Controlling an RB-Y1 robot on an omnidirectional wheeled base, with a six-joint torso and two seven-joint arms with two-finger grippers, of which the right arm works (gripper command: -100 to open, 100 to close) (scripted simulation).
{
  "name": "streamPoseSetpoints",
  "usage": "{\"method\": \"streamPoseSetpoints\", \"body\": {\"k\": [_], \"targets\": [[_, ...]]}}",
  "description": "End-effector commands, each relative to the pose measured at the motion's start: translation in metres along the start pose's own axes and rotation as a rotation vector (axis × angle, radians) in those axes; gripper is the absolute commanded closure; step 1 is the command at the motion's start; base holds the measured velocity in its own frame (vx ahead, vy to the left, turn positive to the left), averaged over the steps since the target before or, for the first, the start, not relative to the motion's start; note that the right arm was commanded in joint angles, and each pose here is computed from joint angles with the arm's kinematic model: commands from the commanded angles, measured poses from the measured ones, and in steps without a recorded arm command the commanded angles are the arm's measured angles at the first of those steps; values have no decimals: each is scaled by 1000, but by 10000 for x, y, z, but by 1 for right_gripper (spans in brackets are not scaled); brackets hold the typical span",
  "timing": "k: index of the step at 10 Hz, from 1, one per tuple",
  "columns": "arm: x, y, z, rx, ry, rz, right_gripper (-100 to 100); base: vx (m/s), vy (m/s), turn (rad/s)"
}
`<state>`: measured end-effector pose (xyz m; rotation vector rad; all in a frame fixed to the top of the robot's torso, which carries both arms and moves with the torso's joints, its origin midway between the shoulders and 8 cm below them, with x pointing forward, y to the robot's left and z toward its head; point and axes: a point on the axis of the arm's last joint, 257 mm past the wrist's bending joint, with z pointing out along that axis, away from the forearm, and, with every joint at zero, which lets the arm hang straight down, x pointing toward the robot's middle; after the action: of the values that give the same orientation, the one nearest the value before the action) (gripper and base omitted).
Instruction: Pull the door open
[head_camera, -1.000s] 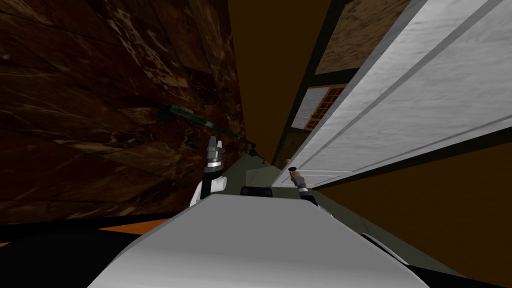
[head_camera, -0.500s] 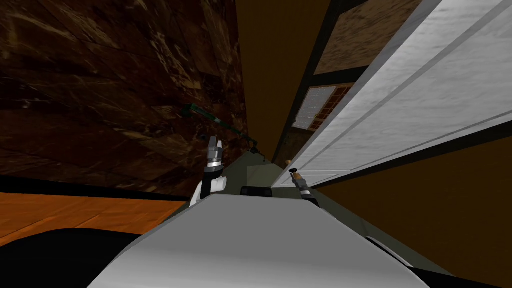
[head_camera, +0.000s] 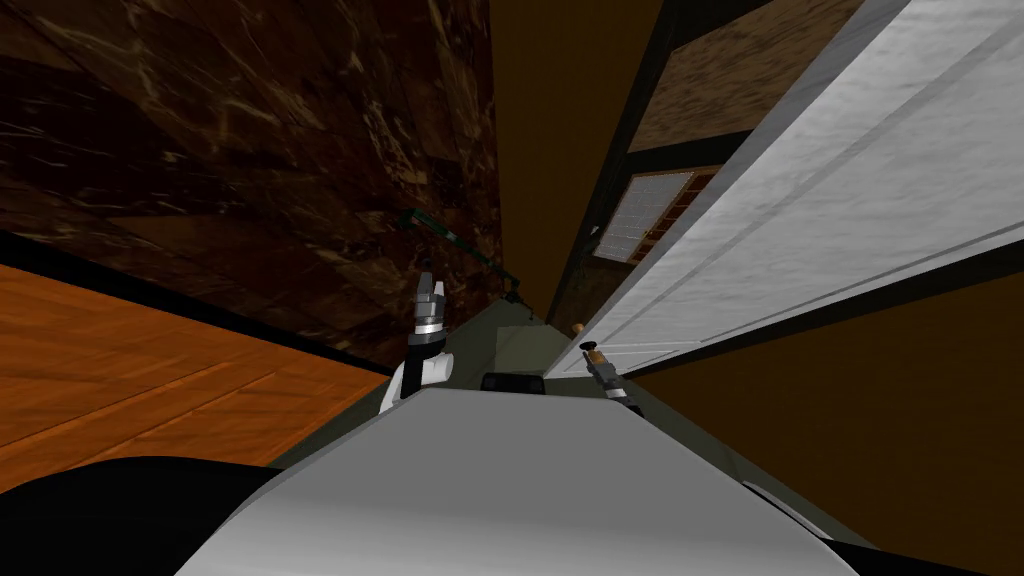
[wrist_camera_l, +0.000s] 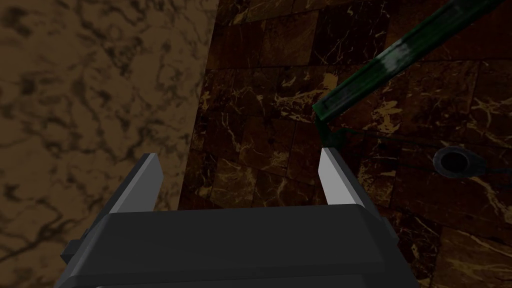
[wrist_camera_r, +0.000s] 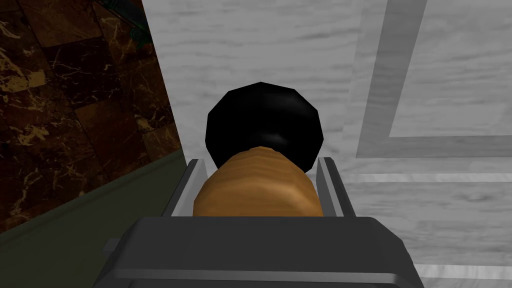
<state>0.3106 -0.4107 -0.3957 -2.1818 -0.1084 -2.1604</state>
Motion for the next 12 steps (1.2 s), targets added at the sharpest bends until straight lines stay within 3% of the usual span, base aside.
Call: {"method": "streamPoseSetpoints", "body": {"k": [1, 3, 4, 5, 12], "targets": [[31, 23, -49, 11, 9, -1, 100, -175, -57, 145], [38, 22, -115, 23, 10, 0, 100, -203, -37, 125], [36, 32, -84, 17, 8, -2, 100, -90, -32, 29], [26, 29, -123, 22, 6, -1, 100, -118, -50, 114], [31, 38, -264, 44, 9, 0, 100, -210, -85, 169]]}}
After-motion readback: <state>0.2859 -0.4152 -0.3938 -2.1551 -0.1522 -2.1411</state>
